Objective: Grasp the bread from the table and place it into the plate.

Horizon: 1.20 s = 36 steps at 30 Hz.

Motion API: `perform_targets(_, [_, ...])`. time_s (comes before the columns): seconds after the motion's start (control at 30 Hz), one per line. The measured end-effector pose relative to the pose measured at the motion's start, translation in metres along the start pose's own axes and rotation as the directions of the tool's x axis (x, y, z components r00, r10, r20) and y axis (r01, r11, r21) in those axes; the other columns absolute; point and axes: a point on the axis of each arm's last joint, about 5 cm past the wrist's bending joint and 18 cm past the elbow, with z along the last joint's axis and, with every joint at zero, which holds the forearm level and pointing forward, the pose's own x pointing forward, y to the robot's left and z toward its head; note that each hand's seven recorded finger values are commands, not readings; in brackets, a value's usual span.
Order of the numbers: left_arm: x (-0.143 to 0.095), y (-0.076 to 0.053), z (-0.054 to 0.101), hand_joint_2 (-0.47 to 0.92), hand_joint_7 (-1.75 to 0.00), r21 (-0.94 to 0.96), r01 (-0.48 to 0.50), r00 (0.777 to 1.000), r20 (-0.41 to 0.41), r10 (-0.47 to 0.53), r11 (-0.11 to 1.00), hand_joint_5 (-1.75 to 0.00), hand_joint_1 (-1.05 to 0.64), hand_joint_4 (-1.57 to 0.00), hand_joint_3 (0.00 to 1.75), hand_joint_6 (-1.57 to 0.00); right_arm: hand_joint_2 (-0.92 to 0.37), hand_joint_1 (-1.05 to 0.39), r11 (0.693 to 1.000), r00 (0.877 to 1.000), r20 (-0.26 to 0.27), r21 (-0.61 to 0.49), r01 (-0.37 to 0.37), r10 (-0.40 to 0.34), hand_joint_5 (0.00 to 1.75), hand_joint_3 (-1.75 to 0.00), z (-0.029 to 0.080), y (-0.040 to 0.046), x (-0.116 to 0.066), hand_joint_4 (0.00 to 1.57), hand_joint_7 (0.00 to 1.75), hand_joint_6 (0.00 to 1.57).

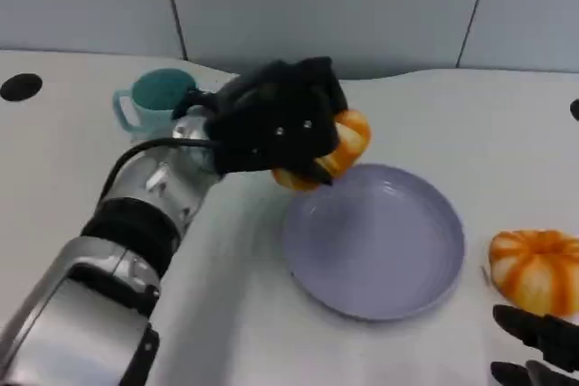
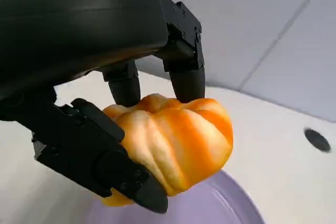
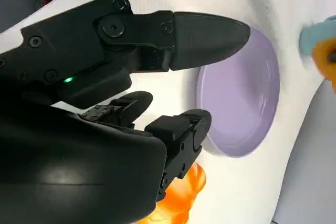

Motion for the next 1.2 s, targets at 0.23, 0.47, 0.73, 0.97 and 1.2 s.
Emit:
perform_targets(0.23, [0.013,-0.036,0.020,0.84,-1.75,0.104,0.125,0.991,0.024,-0.129,0.987,-1.75,-0.05,-0.73,0.16,-0.59,-0.92,-0.52,1.000,1.000,0.003,-0.009,-0.009,0.009,0.02,-0.51,-0.001,0.0030,0.000,0.65,0.00,0.48])
perform_targets(0.47, [0.014,-0.060,0.022,0.86,-1.75,0.226,0.161,0.986,0.011,-0.168,0.961,-1.75,-0.04,-0.68,0.15,-0.55,-0.92,-0.52,1.000,1.000,0.016,-0.001,-0.022,0.022,0.02,-0.50,-0.001,0.0081,-0.001,0.65,0.01,0.50])
perform_targets(0.73, [0.008,-0.079,0.012,0.91,-1.32,0.357,0.174,0.982,0.003,-0.188,0.918,-1.45,-0.17,-0.58,0.05,-0.62,-0.92,-0.51,1.000,1.000,0.022,-0.022,-0.014,0.014,0.02,-0.51,0.002,0.0098,-0.005,0.64,0.01,0.50])
perform_targets(0.97, [0.008,-0.077,0.011,0.86,-0.92,0.343,0.290,0.954,-0.033,-0.297,0.894,-1.10,-0.40,-0.31,0.00,-0.40,-0.92,-0.51,1.000,1.000,0.019,-0.025,-0.013,0.014,0.02,-0.52,0.001,0.0102,-0.006,0.64,0.00,0.50])
perform_targets(1.2, [0.005,-0.073,0.007,0.91,-0.03,0.402,0.337,0.933,-0.025,-0.358,0.851,-0.29,-0.73,-0.01,0.04,-0.24,-0.92,-0.52,1.000,1.000,0.024,-0.019,-0.015,0.015,0.01,-0.51,0.003,0.0107,-0.007,0.64,0.00,0.50])
